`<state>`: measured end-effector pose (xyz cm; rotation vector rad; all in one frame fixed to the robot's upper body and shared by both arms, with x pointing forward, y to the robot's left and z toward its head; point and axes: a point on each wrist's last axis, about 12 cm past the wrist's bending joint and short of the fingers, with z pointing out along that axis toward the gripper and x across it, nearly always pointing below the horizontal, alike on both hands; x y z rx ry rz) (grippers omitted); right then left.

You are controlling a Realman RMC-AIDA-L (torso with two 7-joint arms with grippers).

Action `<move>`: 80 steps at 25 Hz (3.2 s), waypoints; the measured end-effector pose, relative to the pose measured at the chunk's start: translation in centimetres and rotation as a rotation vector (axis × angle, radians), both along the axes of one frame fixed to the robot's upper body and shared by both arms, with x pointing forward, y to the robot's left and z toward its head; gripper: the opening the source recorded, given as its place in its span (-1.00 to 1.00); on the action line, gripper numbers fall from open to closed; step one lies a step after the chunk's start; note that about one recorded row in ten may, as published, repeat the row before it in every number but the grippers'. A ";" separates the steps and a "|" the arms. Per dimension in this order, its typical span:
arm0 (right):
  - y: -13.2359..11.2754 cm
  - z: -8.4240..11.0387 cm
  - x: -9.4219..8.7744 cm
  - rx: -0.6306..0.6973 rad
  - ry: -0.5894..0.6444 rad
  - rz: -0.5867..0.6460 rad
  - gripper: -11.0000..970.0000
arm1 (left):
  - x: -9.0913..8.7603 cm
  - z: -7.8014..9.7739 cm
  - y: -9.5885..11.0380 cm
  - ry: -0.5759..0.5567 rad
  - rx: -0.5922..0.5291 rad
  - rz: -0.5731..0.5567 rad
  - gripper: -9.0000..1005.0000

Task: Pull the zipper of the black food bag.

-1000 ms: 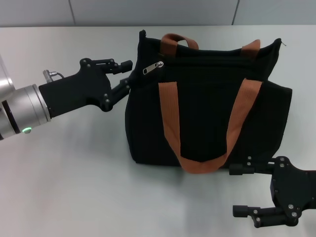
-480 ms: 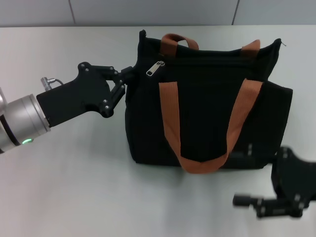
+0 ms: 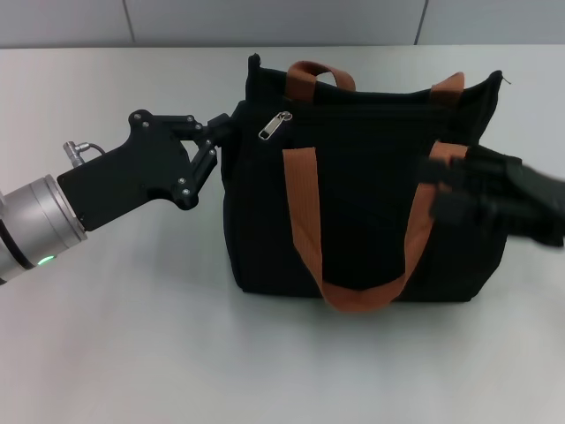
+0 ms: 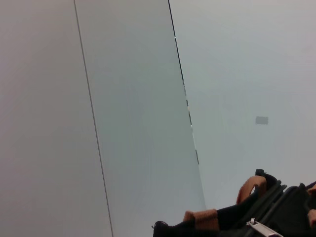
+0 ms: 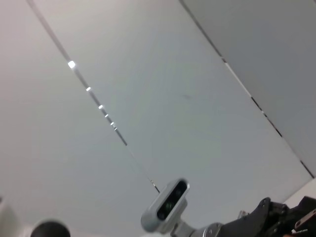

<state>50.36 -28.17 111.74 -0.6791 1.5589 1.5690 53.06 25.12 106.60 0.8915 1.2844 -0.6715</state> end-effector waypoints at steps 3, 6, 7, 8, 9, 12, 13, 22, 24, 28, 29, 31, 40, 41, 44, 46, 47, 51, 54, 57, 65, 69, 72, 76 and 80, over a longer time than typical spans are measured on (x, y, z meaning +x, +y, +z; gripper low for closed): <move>0.5 1.1 1.6 -0.002 0.095 0.016 0.57 | -0.1 0.0 0.0 -0.001 -0.004 -0.002 -0.95; 1.1 2.3 3.2 -0.015 0.167 0.039 0.57 | -0.1 0.1 0.0 -0.005 -0.009 -0.009 -0.95; 1.6 3.2 4.2 -0.031 0.207 0.054 0.56 | -0.2 0.1 0.0 -0.007 -0.012 -0.012 -0.95; 1.6 3.2 4.2 -0.031 0.207 0.054 0.56 | -0.2 0.2 -0.1 -0.009 -0.015 -0.015 -0.95; 1.9 3.5 4.6 -0.042 0.221 0.060 0.56 | -0.2 0.2 -0.1 -0.011 -0.017 -0.018 -0.95; 3.2 4.4 6.0 -0.104 0.266 0.084 0.46 | -0.2 0.4 -0.2 -0.019 -0.026 -0.028 -0.95; 3.7 4.6 6.5 -0.128 0.285 0.085 0.42 | -0.2 0.4 -0.2 -0.019 -0.026 -0.028 -0.95; 6.5 5.4 9.5 -0.289 0.412 0.049 0.12 | 0.1 0.9 -0.5 -0.050 -0.025 -0.042 -0.95; 6.6 5.4 9.7 -0.299 0.421 0.041 0.11 | 0.2 0.9 -0.5 -0.052 -0.026 -0.041 -0.95; 7.1 5.4 10.1 -0.321 0.441 0.033 0.07 | 0.3 1.0 -0.5 -0.057 -0.027 -0.040 -0.95; 7.2 5.4 10.1 -0.321 0.441 0.034 0.06 | 0.3 1.0 -0.5 -0.058 -0.026 -0.041 -0.95; 7.4 5.5 10.2 -0.323 0.444 0.031 0.04 | 0.3 1.1 -0.5 -0.059 -0.026 -0.045 -0.95; 8.9 5.3 10.8 -0.396 0.435 0.027 -0.02 | 0.5 1.5 -0.9 -0.070 -0.034 -0.067 -0.95; 9.0 5.3 10.9 -0.404 0.431 0.028 -0.03 | 0.5 1.5 -0.9 -0.070 -0.035 -0.069 -0.95; 9.6 5.4 11.1 -0.423 0.419 0.028 -0.06 | 0.6 1.7 -1.0 -0.073 -0.043 -0.079 -0.95; 9.8 5.6 11.2 -0.430 0.411 0.030 -0.08 | 0.5 1.8 -1.1 -0.080 -0.051 -0.091 -0.95; 9.9 5.7 11.3 -0.432 0.407 0.031 -0.10 | 0.5 1.9 -1.2 -0.083 -0.055 -0.097 -0.95; 10.3 5.8 11.4 -0.444 0.396 0.039 -0.14 | 0.8 2.2 -1.4 -0.091 -0.061 -0.107 -0.95; 10.3 6.0 11.4 -0.447 0.386 0.037 -0.18 | 1.1 2.4 -1.8 -0.095 -0.062 -0.120 -0.95; 10.5 6.0 11.5 -0.451 0.378 0.039 -0.20 | 1.4 2.6 -2.3 -0.095 -0.058 -0.130 -0.95; 11.0 6.2 11.4 -0.462 0.357 0.046 -0.23 | 1.8 2.8 -2.7 -0.087 -0.060 -0.136 -0.95; 11.2 6.1 11.4 -0.469 0.351 0.046 -0.32 | 2.0 3.0 -2.9 -0.087 -0.062 -0.141 -0.95; 11.0 6.1 11.4 -0.472 0.343 0.041 -0.38 | 1.8 2.8 -2.6 -0.083 -0.066 -0.134 -0.95; 10.8 6.3 11.3 -0.473 0.333 0.035 -0.46 | 1.5 2.7 -2.2 -0.079 -0.069 -0.124 -0.95; 10.7 6.3 11.3 -0.476 0.324 0.031 -0.53 | 1.3 2.5 -2.0 -0.073 -0.071 -0.119 -0.95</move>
